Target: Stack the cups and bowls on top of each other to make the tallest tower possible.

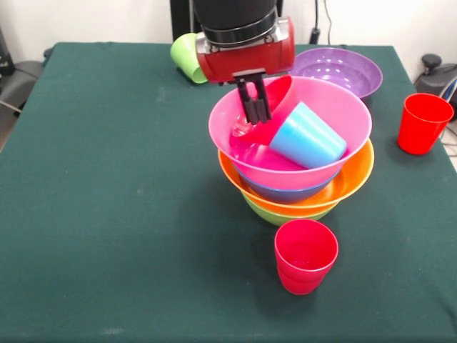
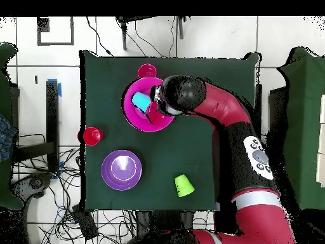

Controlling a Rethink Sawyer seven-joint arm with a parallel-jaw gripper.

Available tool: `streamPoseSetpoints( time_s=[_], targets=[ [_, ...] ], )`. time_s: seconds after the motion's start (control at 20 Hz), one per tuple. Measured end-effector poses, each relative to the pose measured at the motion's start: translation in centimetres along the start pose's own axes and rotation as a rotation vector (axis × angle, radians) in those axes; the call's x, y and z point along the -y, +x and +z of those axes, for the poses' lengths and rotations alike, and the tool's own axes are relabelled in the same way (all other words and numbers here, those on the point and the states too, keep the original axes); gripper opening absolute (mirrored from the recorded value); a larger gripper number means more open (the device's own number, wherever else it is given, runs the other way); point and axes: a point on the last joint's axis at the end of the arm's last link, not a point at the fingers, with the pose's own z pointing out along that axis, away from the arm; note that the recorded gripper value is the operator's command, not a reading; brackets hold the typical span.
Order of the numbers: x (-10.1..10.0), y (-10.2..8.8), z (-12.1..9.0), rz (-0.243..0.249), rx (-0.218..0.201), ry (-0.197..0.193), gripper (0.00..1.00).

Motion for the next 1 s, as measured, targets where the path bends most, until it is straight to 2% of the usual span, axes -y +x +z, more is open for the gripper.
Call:
streamPoseSetpoints(
  time_s=[0.45,1.0],
  targets=[
    [-1.6,0.6,0.2,0.065,-0.022,-0.005,0.00],
    [-0.8,1.2,0.0,0.097,-0.030,0.014,0.00]
  ],
)
